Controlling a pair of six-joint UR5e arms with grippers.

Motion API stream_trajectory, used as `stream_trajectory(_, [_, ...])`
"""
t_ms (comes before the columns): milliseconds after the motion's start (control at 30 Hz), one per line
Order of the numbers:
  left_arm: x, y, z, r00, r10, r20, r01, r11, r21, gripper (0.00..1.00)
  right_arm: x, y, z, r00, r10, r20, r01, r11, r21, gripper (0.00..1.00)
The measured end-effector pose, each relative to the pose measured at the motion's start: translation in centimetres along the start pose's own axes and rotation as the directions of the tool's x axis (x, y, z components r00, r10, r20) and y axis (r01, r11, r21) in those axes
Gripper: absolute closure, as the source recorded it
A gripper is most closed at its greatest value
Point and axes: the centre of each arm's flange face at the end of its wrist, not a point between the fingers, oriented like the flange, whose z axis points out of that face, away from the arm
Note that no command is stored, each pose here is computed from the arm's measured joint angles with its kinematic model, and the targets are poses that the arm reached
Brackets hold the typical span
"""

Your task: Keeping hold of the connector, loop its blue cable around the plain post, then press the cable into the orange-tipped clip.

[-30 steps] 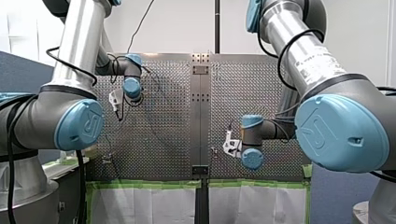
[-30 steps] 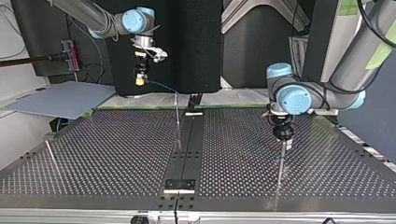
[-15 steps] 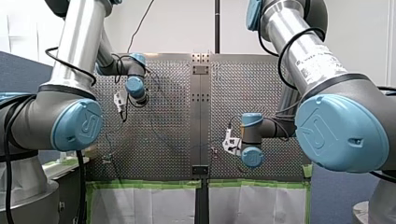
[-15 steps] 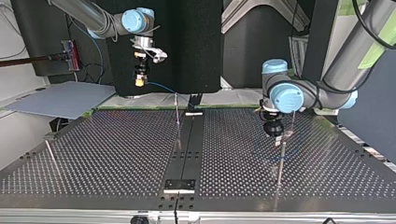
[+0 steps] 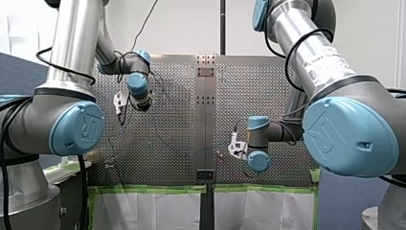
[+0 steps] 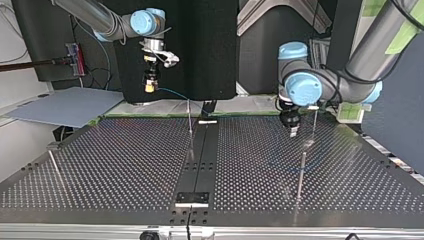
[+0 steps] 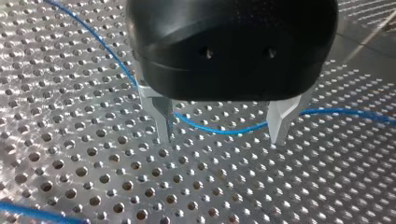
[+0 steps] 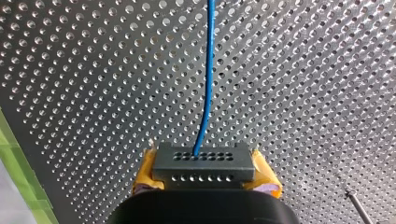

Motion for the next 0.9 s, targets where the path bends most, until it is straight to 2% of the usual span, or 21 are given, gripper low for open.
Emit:
stream_trajectory(267, [-1.9, 0.8, -3.2, 0.9992, 0.041, -0.001, -0.041, 0.9967, -0.070, 0.00, 0.0, 0.0, 0.0, 1.0000, 0.001, 0.002, -0.001, 1.0000, 0.000, 1.00])
stream_trajectory(433, [-4.0, 0.9, -4.8, 0.9985, 0.053, 0.015, -0.051, 0.9945, -0.092, 0.00, 0.0, 0.0, 0.0, 1.0000, 0.002, 0.002, -0.002, 1.0000, 0.000, 1.00])
stream_trajectory(667, [-9.1, 0.7, -7.0, 0.9935, 0.088, 0.073, -0.079, 0.9900, -0.117, 0.00, 0.0, 0.0, 0.0, 1.0000, 0.002, 0.004, -0.002, 1.0000, -0.001, 1.00])
stream_trajectory(900, [-13.8, 0.4, -9.7, 0.9874, 0.087, 0.132, -0.070, 0.9894, -0.128, 0.00, 0.0, 0.0, -0.1, 1.0000, 0.001, 0.007, -0.001, 1.0000, -0.001, 1.00])
